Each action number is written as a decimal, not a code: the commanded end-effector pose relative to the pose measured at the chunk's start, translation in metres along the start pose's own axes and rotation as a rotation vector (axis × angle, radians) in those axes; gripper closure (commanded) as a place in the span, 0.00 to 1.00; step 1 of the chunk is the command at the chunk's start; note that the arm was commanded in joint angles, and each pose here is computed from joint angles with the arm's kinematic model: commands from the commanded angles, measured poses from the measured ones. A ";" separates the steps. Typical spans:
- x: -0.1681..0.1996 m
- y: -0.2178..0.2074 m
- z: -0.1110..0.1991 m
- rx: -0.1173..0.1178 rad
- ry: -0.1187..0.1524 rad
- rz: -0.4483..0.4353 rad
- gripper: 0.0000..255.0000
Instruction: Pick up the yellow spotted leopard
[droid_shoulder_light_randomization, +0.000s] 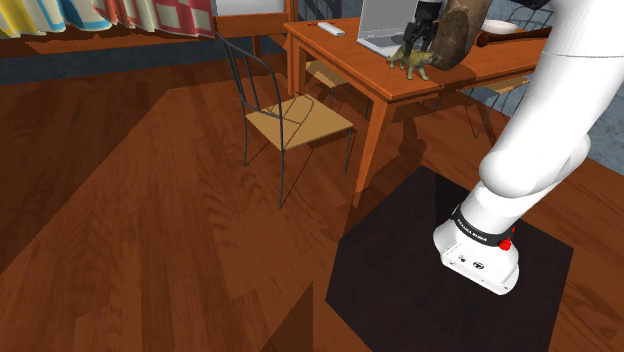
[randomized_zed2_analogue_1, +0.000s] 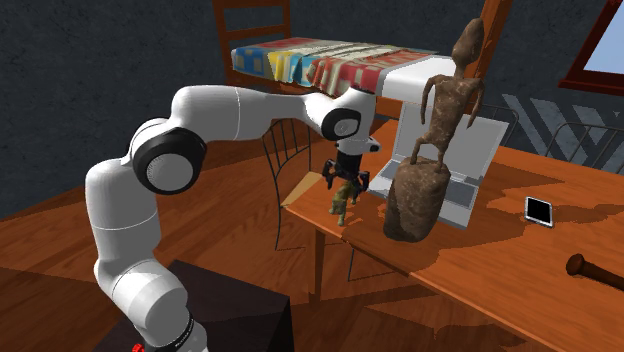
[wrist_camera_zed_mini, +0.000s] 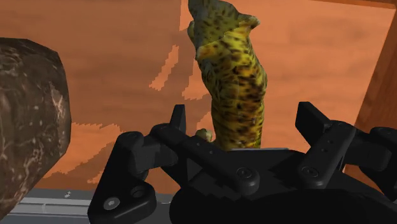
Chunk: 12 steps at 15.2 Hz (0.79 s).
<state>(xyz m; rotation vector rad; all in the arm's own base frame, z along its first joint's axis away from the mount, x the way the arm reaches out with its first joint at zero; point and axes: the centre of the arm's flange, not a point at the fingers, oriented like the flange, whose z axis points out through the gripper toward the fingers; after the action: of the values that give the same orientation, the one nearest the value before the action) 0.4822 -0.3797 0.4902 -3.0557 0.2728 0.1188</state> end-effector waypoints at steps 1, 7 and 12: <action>0.000 0.001 0.011 0.000 0.000 0.000 0.00; 0.001 0.001 0.013 0.000 0.000 0.000 1.00; 0.001 0.001 0.013 0.000 0.000 0.000 1.00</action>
<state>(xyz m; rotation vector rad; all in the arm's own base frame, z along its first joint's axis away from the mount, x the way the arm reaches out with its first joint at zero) 0.4822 -0.3797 0.4778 -3.0558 0.2724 0.1173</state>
